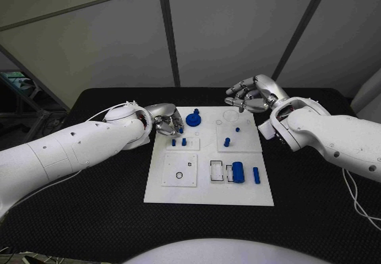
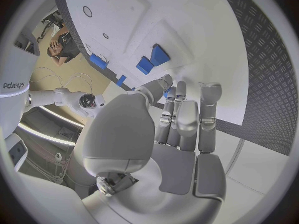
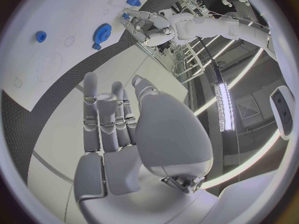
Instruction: Assemble the parts on the task board
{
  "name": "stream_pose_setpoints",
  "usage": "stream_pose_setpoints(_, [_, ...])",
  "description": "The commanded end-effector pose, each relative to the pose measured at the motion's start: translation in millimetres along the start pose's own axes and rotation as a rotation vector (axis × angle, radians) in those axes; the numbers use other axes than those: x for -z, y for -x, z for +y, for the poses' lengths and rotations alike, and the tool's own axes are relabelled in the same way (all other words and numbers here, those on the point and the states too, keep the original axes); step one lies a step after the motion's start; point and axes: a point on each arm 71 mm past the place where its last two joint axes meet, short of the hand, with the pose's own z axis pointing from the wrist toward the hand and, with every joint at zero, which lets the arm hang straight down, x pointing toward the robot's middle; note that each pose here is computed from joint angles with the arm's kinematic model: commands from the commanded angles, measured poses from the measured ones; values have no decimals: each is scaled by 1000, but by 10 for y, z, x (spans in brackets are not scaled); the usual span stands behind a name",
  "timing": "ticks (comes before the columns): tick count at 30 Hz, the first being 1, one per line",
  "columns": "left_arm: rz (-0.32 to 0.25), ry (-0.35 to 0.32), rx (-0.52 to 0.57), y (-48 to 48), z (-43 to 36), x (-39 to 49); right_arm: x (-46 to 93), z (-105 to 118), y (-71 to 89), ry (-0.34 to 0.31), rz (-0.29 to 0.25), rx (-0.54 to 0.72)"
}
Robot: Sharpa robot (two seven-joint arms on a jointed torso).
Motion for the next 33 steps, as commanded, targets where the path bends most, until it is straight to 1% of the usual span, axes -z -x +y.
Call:
stream_pose_setpoints(1, [3,6,0,6,9,4,-1,10,4,5,4,5])
stream_pose_setpoints(7, [-5,13,-1,19,38,20,-2,-7,10,-1,8,11])
stream_pose_setpoints(11, [-14,19,-2,34,70,40,-2,-25,2,-6,36,48])
stream_pose_setpoints(15, [-52,8,17,82,107,94,5,-64,-9,-6,98,159])
stream_pose_setpoints(18, [-109,-9,49,174,146,167,23,-111,-5,-4,154,303])
stream_pose_setpoints(20, [-150,-16,99,249,190,237,38,-130,-6,2,185,417])
stream_pose_setpoints(22, [-195,-17,189,328,252,317,49,-141,-8,8,205,529])
stream_pose_setpoints(23, [-209,-17,223,351,272,341,52,-142,-9,10,208,559])
stream_pose_setpoints(26, [-276,-20,420,445,357,460,58,-135,-15,23,210,685])
stream_pose_setpoints(28, [-306,-10,557,480,400,520,63,-135,-23,29,205,745])
stream_pose_setpoints(30, [-331,-4,663,501,426,561,67,-141,-37,34,199,786])
stream_pose_setpoints(31, [-340,-3,703,508,432,575,68,-142,-47,36,196,800])
stream_pose_setpoints(32, [-359,-4,774,520,435,601,73,-144,-71,43,189,824])
stream_pose_setpoints(33, [-370,-6,806,526,432,613,74,-143,-82,46,186,833])
